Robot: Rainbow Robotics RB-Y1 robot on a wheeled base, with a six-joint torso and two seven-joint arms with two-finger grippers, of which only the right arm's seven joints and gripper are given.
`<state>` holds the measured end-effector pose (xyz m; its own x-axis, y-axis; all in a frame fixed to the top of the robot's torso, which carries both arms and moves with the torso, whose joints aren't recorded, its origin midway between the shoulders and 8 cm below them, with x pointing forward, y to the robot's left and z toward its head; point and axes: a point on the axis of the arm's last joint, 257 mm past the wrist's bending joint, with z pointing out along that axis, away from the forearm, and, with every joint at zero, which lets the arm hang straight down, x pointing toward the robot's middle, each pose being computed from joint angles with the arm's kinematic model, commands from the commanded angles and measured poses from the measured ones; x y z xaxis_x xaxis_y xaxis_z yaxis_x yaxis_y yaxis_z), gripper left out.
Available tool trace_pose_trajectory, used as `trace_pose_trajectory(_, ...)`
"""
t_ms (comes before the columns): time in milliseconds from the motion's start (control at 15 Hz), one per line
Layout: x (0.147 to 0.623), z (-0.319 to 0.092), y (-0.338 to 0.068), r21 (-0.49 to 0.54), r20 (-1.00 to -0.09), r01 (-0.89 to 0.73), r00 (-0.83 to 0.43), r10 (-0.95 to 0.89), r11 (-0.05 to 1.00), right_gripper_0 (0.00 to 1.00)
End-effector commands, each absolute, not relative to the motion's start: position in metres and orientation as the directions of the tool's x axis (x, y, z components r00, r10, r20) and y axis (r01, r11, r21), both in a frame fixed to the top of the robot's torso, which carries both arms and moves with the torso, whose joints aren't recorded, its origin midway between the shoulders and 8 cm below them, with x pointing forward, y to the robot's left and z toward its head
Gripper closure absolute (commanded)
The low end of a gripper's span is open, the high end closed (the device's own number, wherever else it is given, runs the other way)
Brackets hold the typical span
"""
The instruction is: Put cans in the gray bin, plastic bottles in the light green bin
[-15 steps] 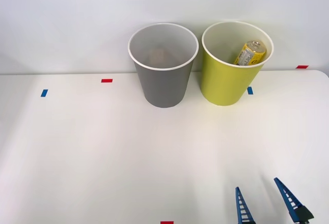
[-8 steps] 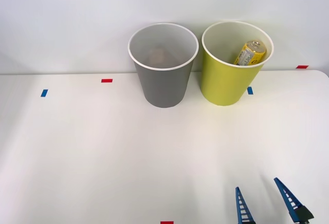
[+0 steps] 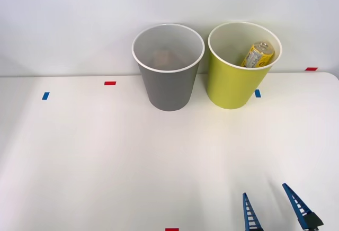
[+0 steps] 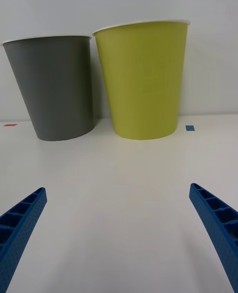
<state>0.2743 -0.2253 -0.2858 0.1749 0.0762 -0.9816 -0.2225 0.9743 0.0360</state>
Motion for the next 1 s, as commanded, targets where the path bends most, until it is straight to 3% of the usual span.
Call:
trace_pose_trajectory(67, 0.2743, -0.2858, -0.2253, 0.036, -0.982, -0.222, 0.175, 0.076, 0.974, 0.00)
trace_pose_trajectory(1000, 0.2743, -0.2858, -0.2253, 0.036, -0.982, -0.222, 0.175, 0.076, 0.974, 0.00)
